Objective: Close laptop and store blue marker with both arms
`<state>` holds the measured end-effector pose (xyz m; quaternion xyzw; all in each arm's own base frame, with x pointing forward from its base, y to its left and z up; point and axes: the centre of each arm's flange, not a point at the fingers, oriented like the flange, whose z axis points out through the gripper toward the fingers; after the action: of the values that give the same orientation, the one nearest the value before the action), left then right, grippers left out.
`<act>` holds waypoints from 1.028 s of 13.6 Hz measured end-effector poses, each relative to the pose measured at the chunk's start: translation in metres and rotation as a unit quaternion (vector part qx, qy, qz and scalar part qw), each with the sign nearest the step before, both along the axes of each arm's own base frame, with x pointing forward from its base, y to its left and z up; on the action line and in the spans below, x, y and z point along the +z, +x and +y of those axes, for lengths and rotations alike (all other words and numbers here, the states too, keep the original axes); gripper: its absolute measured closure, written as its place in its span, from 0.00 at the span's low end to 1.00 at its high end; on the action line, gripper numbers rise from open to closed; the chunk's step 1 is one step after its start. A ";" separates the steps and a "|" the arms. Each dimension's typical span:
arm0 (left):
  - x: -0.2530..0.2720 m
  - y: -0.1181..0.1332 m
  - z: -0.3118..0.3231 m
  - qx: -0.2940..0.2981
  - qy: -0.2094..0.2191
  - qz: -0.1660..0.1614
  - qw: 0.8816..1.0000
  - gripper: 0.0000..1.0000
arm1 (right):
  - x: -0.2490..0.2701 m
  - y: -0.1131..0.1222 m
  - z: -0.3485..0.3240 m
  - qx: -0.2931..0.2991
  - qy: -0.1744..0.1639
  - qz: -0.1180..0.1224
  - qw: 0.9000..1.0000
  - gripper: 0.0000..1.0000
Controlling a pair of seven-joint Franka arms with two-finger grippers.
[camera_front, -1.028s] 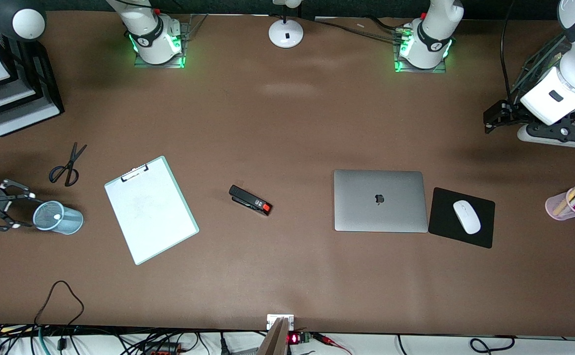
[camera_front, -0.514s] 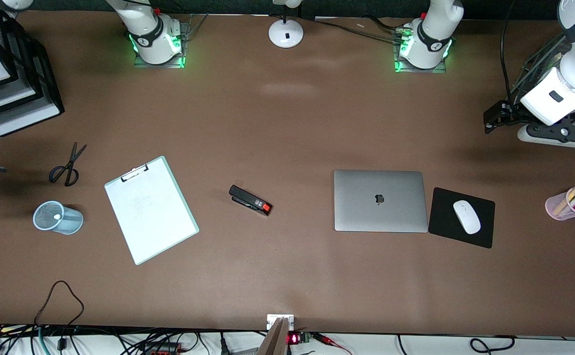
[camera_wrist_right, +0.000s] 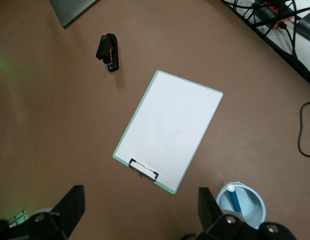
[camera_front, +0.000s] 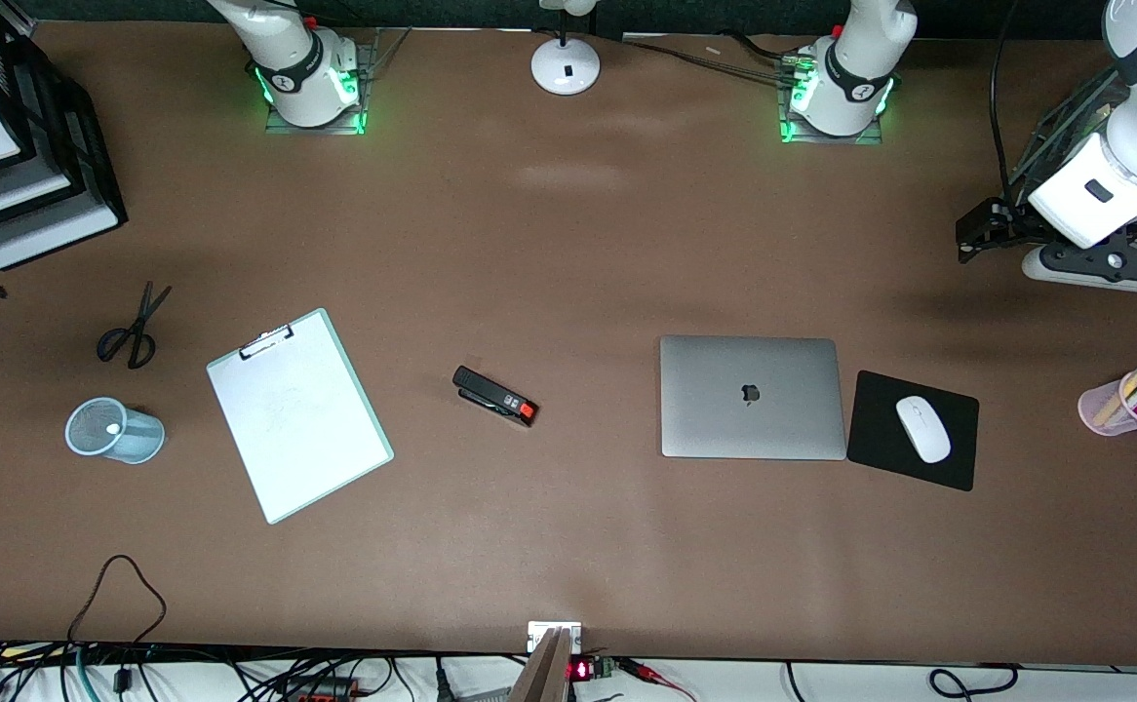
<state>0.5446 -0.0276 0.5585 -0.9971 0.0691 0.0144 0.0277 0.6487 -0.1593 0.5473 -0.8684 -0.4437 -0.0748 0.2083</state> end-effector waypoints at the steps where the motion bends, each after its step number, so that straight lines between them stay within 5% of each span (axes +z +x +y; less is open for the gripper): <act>1: 0.000 0.000 0.000 0.000 0.000 0.000 1.000 0.00 | 0.007 0.003 0.027 -0.006 -0.018 0.012 1.000 0.00; 7: 0.000 0.000 0.000 0.000 0.000 0.000 1.000 0.00 | 0.033 0.000 0.171 -0.125 -0.123 0.083 0.981 0.00; 11: 0.000 0.000 0.000 0.000 0.000 0.000 1.000 0.00 | 0.009 -0.016 0.170 -0.267 -0.172 0.148 0.937 0.00; 14: 0.000 0.000 0.000 -0.006 0.000 0.001 1.000 0.00 | -0.019 -0.024 0.161 -0.356 -0.218 0.160 0.895 0.00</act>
<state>0.5446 -0.0275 0.5586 -0.9967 0.0750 0.0147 0.0276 0.6248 0.0016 0.5288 -0.9921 -0.0711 0.0948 0.0413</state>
